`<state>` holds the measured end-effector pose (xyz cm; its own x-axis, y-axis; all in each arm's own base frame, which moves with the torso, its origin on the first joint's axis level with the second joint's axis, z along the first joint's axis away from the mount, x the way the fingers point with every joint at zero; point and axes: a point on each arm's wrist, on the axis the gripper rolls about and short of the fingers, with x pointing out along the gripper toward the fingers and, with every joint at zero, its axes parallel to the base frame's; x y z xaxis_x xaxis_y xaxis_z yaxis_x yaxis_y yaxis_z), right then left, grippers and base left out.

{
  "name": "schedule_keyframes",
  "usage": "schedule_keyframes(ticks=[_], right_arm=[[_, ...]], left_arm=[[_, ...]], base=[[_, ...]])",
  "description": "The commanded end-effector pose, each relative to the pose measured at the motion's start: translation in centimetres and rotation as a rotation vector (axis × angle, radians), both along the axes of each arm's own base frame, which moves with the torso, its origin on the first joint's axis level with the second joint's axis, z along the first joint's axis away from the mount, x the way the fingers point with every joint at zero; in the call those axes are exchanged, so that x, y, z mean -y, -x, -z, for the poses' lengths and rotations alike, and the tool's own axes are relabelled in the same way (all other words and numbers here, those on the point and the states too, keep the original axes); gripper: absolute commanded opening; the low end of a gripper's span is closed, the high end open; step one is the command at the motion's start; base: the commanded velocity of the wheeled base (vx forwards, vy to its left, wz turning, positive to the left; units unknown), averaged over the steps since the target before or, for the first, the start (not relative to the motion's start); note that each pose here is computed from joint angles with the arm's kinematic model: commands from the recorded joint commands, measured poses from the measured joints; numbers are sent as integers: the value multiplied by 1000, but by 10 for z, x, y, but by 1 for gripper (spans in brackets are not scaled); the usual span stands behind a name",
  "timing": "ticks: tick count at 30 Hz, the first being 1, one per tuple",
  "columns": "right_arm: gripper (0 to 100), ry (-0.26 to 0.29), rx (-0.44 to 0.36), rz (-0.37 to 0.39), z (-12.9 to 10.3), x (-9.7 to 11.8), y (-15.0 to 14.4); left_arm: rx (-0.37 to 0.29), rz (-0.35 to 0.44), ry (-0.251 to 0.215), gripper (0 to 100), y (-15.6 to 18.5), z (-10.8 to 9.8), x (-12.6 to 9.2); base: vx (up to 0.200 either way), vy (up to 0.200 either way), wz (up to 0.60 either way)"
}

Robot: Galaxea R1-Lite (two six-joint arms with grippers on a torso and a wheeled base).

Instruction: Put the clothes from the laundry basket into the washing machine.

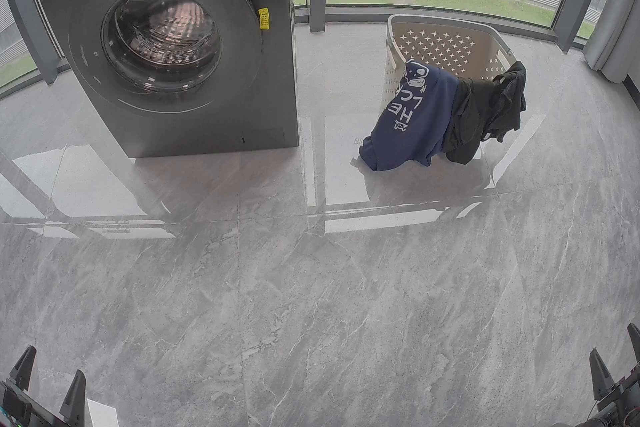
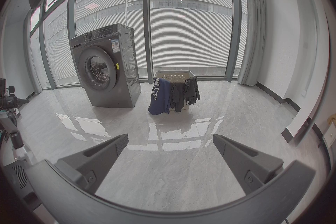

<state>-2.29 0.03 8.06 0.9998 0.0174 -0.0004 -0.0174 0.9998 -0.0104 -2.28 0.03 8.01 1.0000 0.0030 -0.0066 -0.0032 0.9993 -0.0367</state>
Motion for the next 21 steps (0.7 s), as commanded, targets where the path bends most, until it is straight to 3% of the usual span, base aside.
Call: schedule_keyframes(ticks=[1,11,21], right_arm=[[100,0,-1,-1,5,0,0],[100,0,-1,-1,5,0,0],[100,0,-1,-1,5,0,0]], left_arm=[[-7,-2,1,100,0,4,0],[-4,-5,5,100,0,4,0],[-4,-2,-6,100,0,4,0]], base=[[0,0,0],[0,0,0],[200,0,0]])
